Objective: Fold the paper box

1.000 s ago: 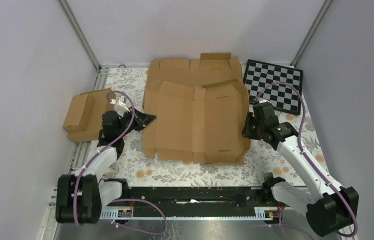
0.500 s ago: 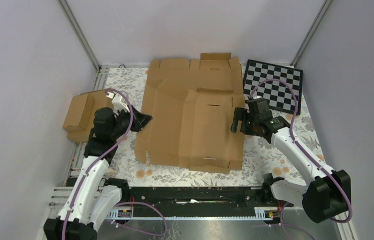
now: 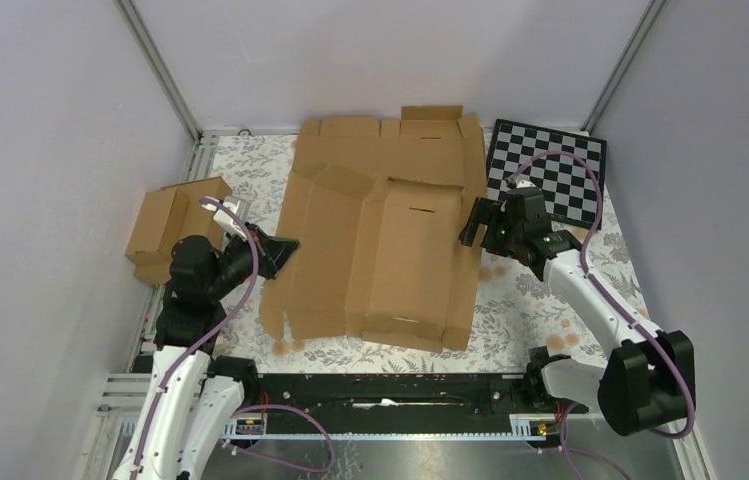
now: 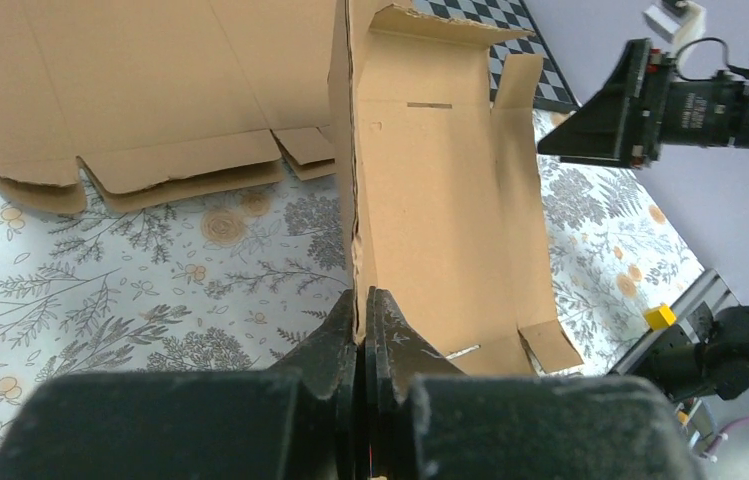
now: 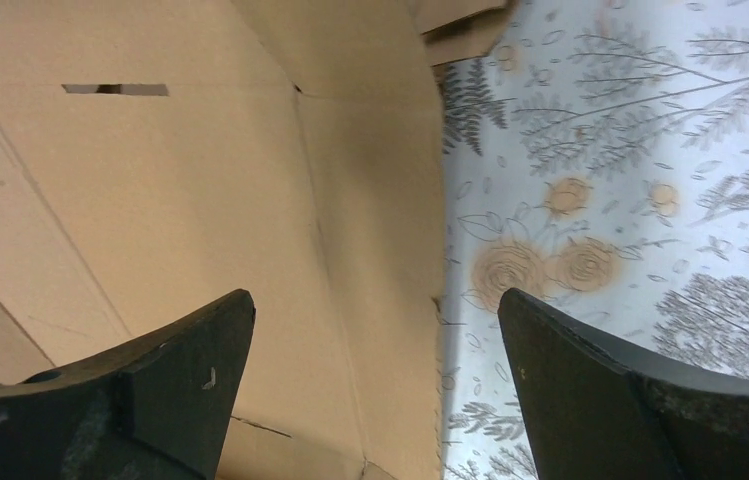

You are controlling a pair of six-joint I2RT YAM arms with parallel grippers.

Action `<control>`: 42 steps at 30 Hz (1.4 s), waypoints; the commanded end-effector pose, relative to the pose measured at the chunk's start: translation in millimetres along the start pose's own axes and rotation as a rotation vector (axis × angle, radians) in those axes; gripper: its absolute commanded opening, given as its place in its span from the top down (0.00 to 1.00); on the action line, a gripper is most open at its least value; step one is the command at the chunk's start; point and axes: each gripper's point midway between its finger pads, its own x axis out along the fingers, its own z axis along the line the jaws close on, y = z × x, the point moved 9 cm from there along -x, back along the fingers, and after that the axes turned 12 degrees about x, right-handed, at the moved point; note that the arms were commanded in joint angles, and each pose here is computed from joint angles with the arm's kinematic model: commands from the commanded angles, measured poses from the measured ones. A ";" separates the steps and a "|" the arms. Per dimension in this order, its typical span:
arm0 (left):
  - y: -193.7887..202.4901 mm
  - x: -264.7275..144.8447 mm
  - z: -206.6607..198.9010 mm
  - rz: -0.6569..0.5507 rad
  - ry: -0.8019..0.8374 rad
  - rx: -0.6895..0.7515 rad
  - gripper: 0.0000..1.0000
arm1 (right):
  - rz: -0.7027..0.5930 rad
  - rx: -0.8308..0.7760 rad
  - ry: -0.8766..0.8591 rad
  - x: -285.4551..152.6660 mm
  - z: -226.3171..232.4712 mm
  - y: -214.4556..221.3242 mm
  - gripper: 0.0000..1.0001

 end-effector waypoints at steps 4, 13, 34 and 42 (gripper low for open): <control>-6.3 -12.3 -14.5 -0.059 0.102 0.065 1.00 | -0.036 0.002 -0.169 14.9 5.7 -2.1 0.01; -3.3 -12.5 -15.4 -0.050 0.116 0.064 1.00 | 0.071 0.070 -0.275 35.8 -6.4 -8.5 0.08; -2.9 41.9 22.4 0.237 0.019 -0.095 0.63 | -0.121 -0.174 -0.504 -27.2 17.4 -24.2 1.00; -20.7 41.6 26.7 0.197 -0.038 -0.024 0.55 | -0.150 -0.280 -0.472 -58.4 28.8 -20.9 1.00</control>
